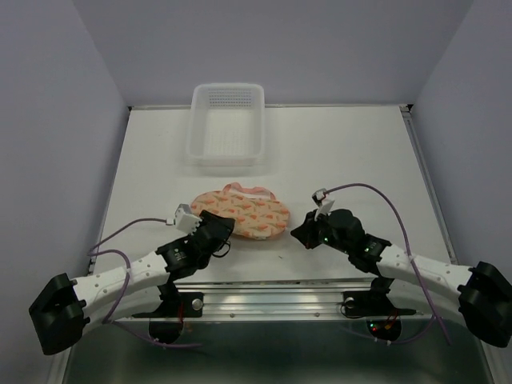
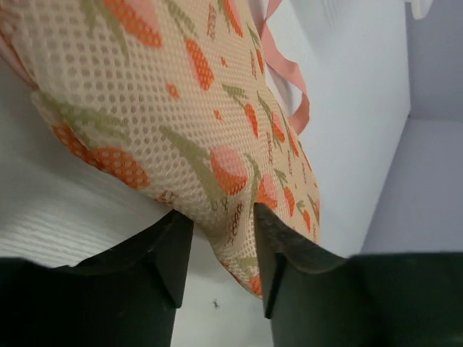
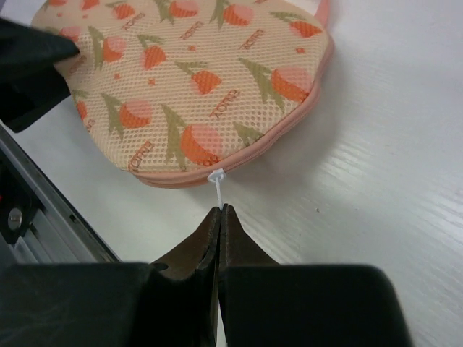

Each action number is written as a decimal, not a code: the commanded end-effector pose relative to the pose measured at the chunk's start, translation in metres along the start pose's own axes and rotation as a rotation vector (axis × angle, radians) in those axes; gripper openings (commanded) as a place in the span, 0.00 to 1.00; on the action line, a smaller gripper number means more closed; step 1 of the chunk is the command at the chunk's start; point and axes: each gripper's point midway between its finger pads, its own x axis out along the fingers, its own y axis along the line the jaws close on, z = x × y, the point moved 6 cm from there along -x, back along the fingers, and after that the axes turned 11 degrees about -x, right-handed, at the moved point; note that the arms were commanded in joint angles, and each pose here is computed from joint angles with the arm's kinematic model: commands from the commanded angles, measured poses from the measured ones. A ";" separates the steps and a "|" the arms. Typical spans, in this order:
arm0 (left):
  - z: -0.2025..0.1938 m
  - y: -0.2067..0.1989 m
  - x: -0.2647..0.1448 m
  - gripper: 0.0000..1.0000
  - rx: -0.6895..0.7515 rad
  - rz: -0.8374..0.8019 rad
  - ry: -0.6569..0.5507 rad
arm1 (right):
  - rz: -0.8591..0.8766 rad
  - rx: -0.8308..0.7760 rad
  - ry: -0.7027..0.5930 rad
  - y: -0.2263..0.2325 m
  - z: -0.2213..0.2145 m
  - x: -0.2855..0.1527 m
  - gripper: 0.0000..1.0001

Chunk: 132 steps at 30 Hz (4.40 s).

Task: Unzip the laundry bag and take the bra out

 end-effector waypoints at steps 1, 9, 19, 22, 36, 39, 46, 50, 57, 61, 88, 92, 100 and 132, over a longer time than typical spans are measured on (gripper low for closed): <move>0.015 -0.027 0.004 0.69 0.188 -0.046 -0.056 | 0.158 -0.041 0.039 0.024 0.014 0.005 0.01; -0.001 -0.052 -0.007 0.99 0.554 -0.038 0.101 | 0.247 -0.042 0.077 0.047 0.021 0.020 0.01; -0.042 -0.045 -0.013 0.99 0.611 0.032 0.241 | 0.222 -0.004 0.096 0.051 0.032 0.032 0.01; -0.029 -0.039 -0.016 0.99 0.569 0.065 0.176 | 0.238 0.020 0.089 0.054 0.033 0.032 0.01; -0.017 -0.075 -0.048 0.99 0.931 -0.247 0.255 | 0.189 0.024 0.099 0.049 0.031 0.034 0.01; -0.037 -0.074 -0.046 0.99 1.001 -0.343 0.331 | 0.152 0.013 0.101 0.045 0.033 0.034 0.01; -0.075 -0.052 -0.032 0.96 1.208 -0.329 0.347 | 0.159 -0.001 0.115 0.047 0.037 0.034 0.01; -0.081 -0.045 -0.019 0.91 1.310 -0.260 0.261 | 0.177 0.002 0.118 0.049 0.037 0.033 0.01; -0.073 -0.038 -0.008 0.82 1.315 -0.205 0.174 | 0.189 0.007 0.102 0.050 0.039 0.027 0.01; -0.075 -0.039 -0.004 0.73 1.326 -0.208 0.153 | 0.209 0.009 0.098 0.053 0.041 0.025 0.01; -0.083 -0.012 -0.017 0.07 1.238 -0.281 0.316 | -0.349 -0.037 -0.044 -0.020 0.077 -0.004 0.01; -0.081 -0.011 -0.017 0.13 1.235 -0.278 0.308 | -0.244 -0.105 -0.042 -0.008 0.087 -0.007 0.01; -0.088 -0.039 -0.024 0.13 1.290 -0.350 0.304 | 0.113 -0.149 0.062 0.026 0.060 0.002 0.30; -0.079 -0.045 -0.036 0.12 1.121 -0.439 0.275 | 0.471 0.169 -0.020 0.033 0.095 0.033 0.70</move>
